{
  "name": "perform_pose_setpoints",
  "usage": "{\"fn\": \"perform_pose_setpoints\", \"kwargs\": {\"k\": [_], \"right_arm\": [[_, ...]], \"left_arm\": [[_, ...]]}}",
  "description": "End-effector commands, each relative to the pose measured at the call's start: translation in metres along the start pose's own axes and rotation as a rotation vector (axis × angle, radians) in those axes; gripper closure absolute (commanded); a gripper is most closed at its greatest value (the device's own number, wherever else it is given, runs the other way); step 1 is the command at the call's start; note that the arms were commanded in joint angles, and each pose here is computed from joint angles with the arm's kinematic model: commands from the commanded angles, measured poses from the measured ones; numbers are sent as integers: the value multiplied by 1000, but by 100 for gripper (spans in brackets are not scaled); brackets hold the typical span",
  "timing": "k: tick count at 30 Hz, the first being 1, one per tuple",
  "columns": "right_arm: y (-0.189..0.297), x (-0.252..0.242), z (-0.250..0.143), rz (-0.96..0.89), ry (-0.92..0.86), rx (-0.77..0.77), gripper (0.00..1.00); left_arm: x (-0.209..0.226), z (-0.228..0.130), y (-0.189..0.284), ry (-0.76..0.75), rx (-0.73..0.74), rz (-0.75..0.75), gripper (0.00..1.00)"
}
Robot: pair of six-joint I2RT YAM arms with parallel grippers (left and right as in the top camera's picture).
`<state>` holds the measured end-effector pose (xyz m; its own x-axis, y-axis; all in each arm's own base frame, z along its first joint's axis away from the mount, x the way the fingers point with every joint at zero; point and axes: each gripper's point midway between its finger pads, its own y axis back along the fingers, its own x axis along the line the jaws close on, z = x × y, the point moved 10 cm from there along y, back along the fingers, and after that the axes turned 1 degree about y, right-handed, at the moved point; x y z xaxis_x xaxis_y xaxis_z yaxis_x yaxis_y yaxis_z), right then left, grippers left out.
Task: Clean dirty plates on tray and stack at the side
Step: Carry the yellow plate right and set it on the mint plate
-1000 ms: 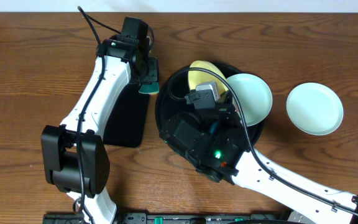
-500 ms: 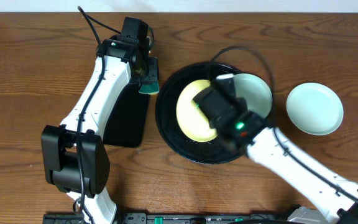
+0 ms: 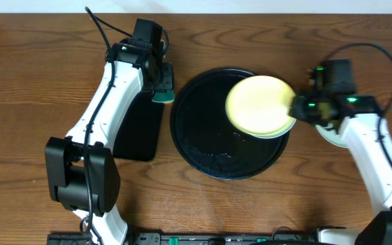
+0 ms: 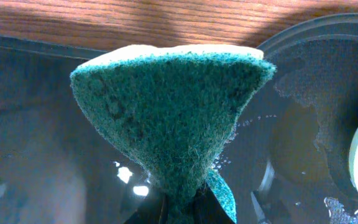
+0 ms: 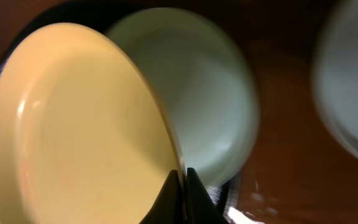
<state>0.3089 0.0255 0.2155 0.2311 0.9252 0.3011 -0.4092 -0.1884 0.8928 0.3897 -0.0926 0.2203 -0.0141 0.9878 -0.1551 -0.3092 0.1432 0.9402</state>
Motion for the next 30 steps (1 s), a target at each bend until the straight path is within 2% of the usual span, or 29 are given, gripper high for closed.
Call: {"fn": "perform_pose_setpoints", "kwargs": {"k": [1,7,16,25,30], "right_arm": [[12,-40,6,-21,-101,14,99],[28,-116,5,-254,-319,-1,99],[28,-181,-12,-365,-515,-50,99],[7,-209,-27,-404,-565,-141,99],[1,-210,-27,-401,-566,-177,94]], "left_arm": [[0,3,7,9,-22,4,93],[0,3,7,9,-21,4,92],[0,3,7,9,-21,4,92],[0,3,7,9,-21,4,93],[0,3,7,9,-21,4,93]]}}
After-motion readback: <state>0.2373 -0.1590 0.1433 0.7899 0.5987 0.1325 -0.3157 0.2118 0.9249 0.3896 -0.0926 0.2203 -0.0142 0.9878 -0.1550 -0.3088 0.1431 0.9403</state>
